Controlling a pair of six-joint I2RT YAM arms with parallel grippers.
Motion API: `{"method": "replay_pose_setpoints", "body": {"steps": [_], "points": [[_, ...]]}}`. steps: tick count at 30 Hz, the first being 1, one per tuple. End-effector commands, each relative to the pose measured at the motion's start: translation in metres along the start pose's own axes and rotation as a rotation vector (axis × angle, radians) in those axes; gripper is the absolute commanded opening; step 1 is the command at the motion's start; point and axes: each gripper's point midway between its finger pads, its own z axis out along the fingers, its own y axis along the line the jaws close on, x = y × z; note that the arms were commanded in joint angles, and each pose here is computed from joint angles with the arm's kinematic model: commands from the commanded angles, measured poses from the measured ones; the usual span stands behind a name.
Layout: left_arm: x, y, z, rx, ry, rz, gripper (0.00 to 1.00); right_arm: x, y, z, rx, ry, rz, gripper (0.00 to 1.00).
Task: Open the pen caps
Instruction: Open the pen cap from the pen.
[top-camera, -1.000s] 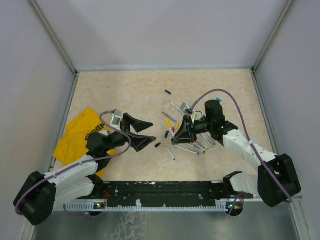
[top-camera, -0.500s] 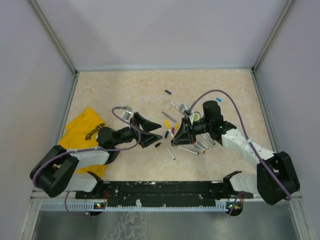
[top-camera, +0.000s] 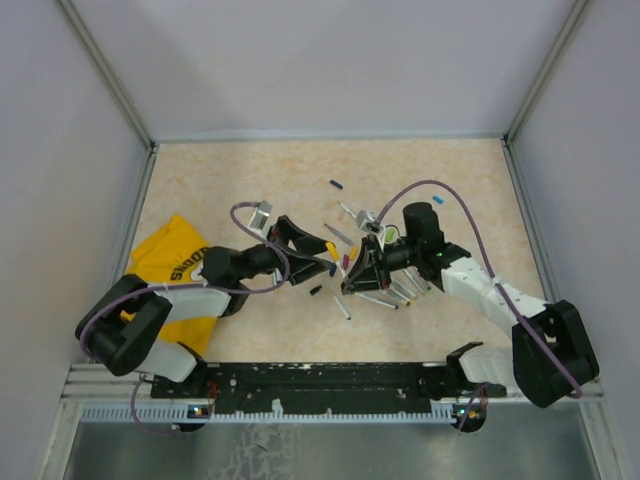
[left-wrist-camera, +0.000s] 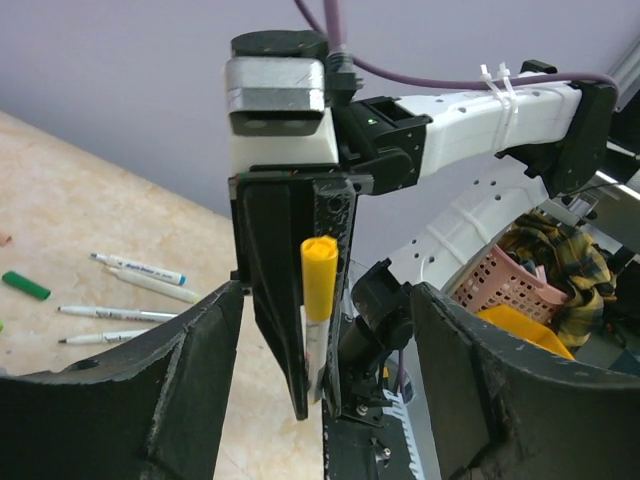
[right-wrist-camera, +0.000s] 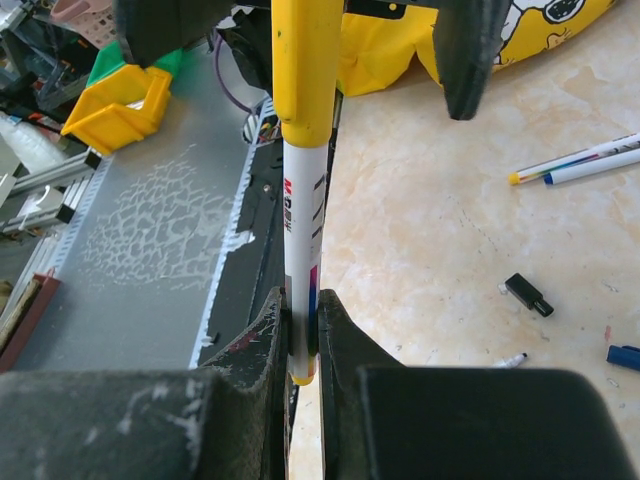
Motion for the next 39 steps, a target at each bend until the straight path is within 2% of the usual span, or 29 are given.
{"method": "replay_pose_setpoints", "body": {"steps": [1, 5, 9, 10, 12, 13, 14, 15, 17, 18, 20, 23, 30, 33, 35, 38, 39], "points": [[-0.015, -0.018, 0.014, 0.085, -0.039, 0.079, 0.68, -0.017, 0.004, 0.003, -0.03, -0.012, -0.077, 0.0], [-0.016, -0.016, 0.018, 0.093, -0.035, 0.072, 0.51, -0.016, 0.004, 0.003, -0.031, -0.01, -0.075, 0.0], [-0.012, -0.013, 0.021, 0.091, -0.017, 0.056, 0.3, -0.016, 0.004, 0.004, -0.031, -0.009, -0.075, 0.0], [-0.011, -0.012, 0.021, 0.091, -0.014, 0.053, 0.24, -0.016, 0.004, 0.003, -0.03, -0.009, -0.074, 0.0], [-0.01, -0.011, 0.021, 0.09, -0.009, 0.051, 0.05, -0.017, 0.003, 0.003, -0.029, -0.01, -0.074, 0.0], [-0.01, -0.011, 0.02, 0.088, -0.011, 0.049, 0.0, -0.017, 0.003, 0.003, -0.028, -0.01, -0.075, 0.0], [-0.01, -0.011, 0.02, 0.085, -0.015, 0.048, 0.0, -0.018, 0.004, 0.003, -0.027, -0.011, -0.078, 0.01], [-0.011, -0.011, 0.019, 0.079, -0.022, 0.049, 0.0, -0.019, 0.005, 0.003, -0.025, -0.012, -0.083, 0.09], [-0.011, -0.01, 0.016, 0.064, -0.033, 0.049, 0.0, -0.023, 0.005, 0.002, -0.007, -0.016, -0.1, 0.32], [-0.011, -0.01, 0.014, 0.054, -0.039, 0.047, 0.0, -0.026, 0.005, 0.001, 0.007, -0.021, -0.111, 0.4], [-0.01, -0.009, 0.011, 0.034, -0.052, 0.044, 0.0, -0.032, 0.003, 0.0, 0.046, -0.043, -0.134, 0.45], [-0.006, -0.007, 0.007, -0.003, -0.067, 0.043, 0.0, -0.039, 0.001, -0.002, 0.107, -0.089, -0.159, 0.45], [-0.003, -0.009, 0.011, -0.013, -0.082, 0.037, 0.0, -0.034, 0.001, 0.008, 0.102, -0.09, -0.146, 0.4], [-0.005, -0.008, 0.012, -0.017, -0.091, 0.039, 0.0, -0.029, 0.0, 0.012, 0.102, -0.072, -0.145, 0.34], [-0.008, -0.007, 0.012, -0.03, -0.105, 0.048, 0.0, -0.028, -0.001, 0.013, 0.102, -0.065, -0.143, 0.23], [-0.018, 0.001, 0.009, -0.081, -0.153, 0.07, 0.0, -0.026, -0.001, 0.015, 0.1, -0.058, -0.136, 0.0], [-0.023, 0.005, 0.006, -0.107, -0.178, 0.075, 0.0, -0.026, -0.001, 0.015, 0.098, -0.055, -0.135, 0.0]]}}
